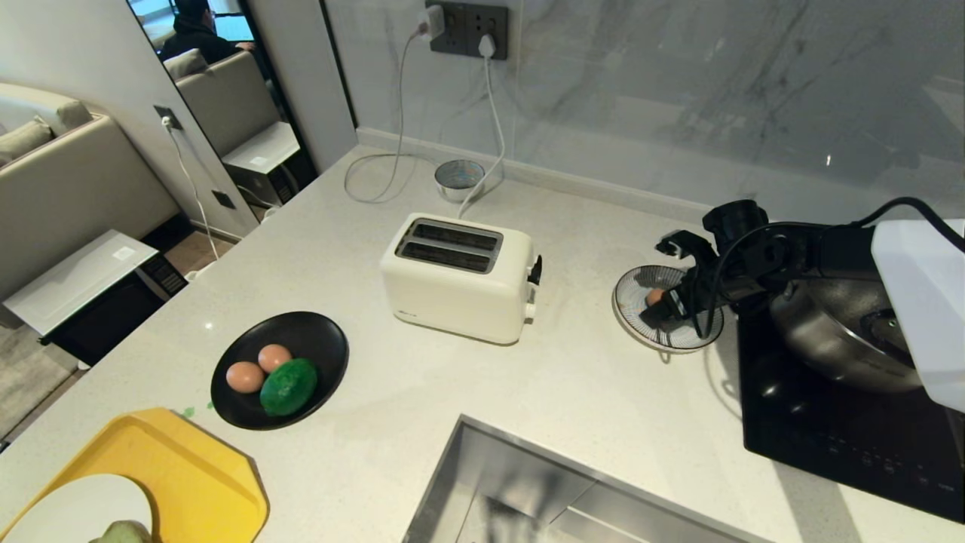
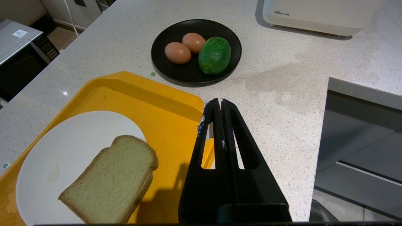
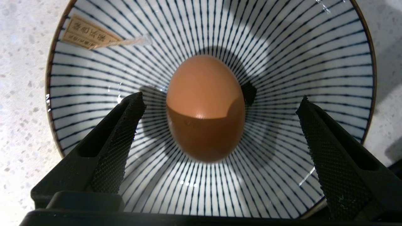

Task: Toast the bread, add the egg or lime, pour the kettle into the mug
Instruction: Pick up the egg

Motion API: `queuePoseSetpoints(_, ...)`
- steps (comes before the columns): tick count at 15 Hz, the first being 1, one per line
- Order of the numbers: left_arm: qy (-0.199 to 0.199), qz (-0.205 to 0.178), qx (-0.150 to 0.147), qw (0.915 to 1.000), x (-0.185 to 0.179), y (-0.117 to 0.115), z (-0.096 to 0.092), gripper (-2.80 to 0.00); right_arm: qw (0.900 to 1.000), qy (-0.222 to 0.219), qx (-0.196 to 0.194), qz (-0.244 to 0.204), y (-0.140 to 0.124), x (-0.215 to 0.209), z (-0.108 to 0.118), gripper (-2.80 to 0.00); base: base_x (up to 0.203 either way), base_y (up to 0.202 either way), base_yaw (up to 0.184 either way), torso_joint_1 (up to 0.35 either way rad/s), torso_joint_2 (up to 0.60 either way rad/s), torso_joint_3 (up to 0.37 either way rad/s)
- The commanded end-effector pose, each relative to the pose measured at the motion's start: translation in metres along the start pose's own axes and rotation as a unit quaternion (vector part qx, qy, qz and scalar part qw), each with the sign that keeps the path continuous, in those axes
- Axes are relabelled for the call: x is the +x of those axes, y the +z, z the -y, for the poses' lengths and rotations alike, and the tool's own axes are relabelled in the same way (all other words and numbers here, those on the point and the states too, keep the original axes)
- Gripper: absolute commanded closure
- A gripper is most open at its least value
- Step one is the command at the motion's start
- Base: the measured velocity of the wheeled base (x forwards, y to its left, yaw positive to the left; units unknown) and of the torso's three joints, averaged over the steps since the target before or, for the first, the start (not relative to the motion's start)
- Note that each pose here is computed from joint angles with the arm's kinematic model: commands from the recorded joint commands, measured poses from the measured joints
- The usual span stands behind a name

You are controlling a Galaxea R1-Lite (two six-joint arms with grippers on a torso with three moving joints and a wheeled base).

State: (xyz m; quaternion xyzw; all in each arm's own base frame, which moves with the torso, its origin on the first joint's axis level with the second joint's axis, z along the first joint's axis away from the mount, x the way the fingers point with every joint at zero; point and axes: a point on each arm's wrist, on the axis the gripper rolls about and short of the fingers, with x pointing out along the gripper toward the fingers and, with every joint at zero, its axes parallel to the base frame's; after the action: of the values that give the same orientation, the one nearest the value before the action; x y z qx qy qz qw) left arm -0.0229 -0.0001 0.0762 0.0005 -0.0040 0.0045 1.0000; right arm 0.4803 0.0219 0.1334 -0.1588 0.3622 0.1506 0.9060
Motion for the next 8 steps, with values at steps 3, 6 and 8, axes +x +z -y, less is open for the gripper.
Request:
queuePoseSetpoints(3,0.0,0.001,0.0,1.0,-0.0001,0.0,0.0,0.0,1.0,0.001,-0.005,0.007,0.0043,-0.003,-0.003,-2.8,0.0,0.0,0.0,0.001,0.0,-0.012)
queuePoseSetpoints(6,0.0,0.001,0.0,1.0,-0.0001,0.0,0.0,0.0,1.0,0.001,-0.007,0.01,0.0067,-0.006,-0.0041,-2.8,0.0,0.0,0.0,0.0,0.0,0.0)
queuePoseSetpoints(8,0.0,0.0,0.0,1.0,0.0,0.0001,0.0,0.0,1.0,0.001,-0.008,0.011,0.0076,-0.0066,-0.0053,-2.8,0.0,0.0,0.0,0.0,0.0,0.0)
